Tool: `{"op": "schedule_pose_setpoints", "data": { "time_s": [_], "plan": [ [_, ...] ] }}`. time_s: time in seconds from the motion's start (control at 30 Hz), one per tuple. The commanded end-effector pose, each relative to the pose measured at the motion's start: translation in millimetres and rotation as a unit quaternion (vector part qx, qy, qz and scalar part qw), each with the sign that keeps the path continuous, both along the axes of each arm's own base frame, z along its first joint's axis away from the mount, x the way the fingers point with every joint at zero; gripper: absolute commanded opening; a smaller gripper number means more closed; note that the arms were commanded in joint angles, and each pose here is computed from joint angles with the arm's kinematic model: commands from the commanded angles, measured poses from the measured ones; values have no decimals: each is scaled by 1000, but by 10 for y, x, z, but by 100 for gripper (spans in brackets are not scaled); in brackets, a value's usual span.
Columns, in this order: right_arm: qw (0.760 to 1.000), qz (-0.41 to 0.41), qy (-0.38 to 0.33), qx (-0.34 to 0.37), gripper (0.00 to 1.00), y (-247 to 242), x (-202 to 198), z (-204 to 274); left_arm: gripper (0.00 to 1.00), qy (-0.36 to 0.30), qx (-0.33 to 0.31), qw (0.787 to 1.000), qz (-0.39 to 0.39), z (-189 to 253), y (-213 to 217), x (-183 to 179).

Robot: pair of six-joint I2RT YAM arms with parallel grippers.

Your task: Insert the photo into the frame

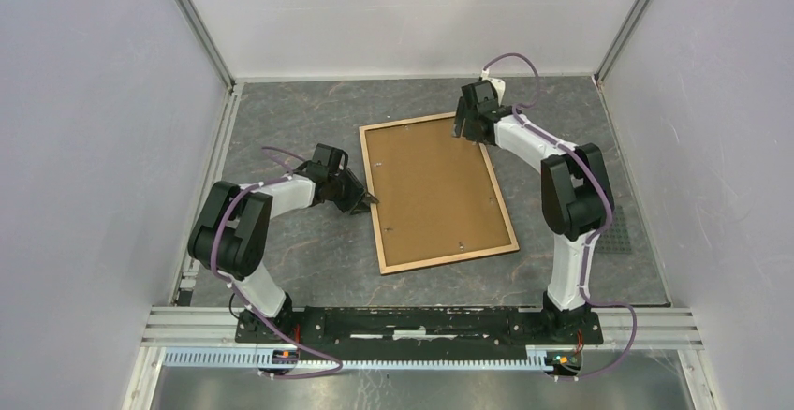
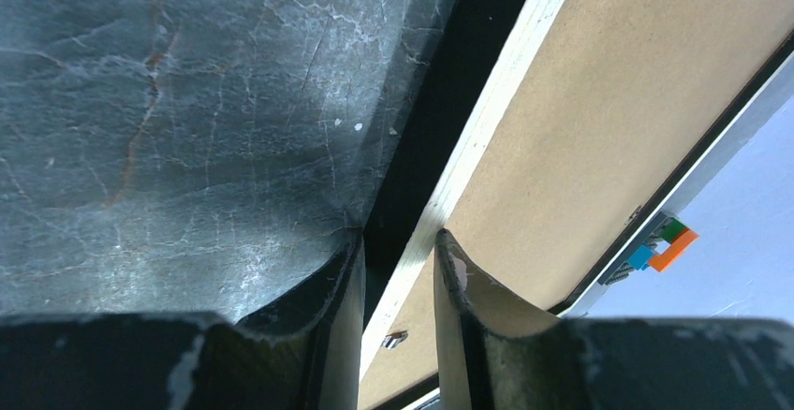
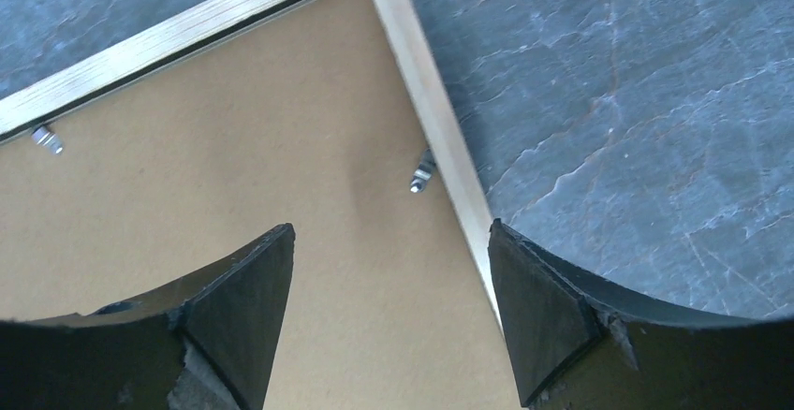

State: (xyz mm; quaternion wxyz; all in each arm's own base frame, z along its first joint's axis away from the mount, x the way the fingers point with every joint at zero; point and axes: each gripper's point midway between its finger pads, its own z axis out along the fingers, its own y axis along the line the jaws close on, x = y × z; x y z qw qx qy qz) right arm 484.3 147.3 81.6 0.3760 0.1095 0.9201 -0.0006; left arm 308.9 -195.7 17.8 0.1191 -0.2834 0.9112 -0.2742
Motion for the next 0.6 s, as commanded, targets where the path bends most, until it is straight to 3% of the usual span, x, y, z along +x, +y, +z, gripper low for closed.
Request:
{"op": "schedule_pose_setpoints", "data": {
  "time_s": [0.0,0.3,0.57],
  "plan": [
    [1000,-7,-1,-3,79,-32,147,-66,2,87,87,992,19,-493,353,-445],
    [997,-61,34,-22,67,-172,76,-353,2,90,82,992,18,-499,339,-457],
    [994,-97,45,-20,62,-274,52,-479,2,86,80,993,18,-488,326,-430]
  ]
}}
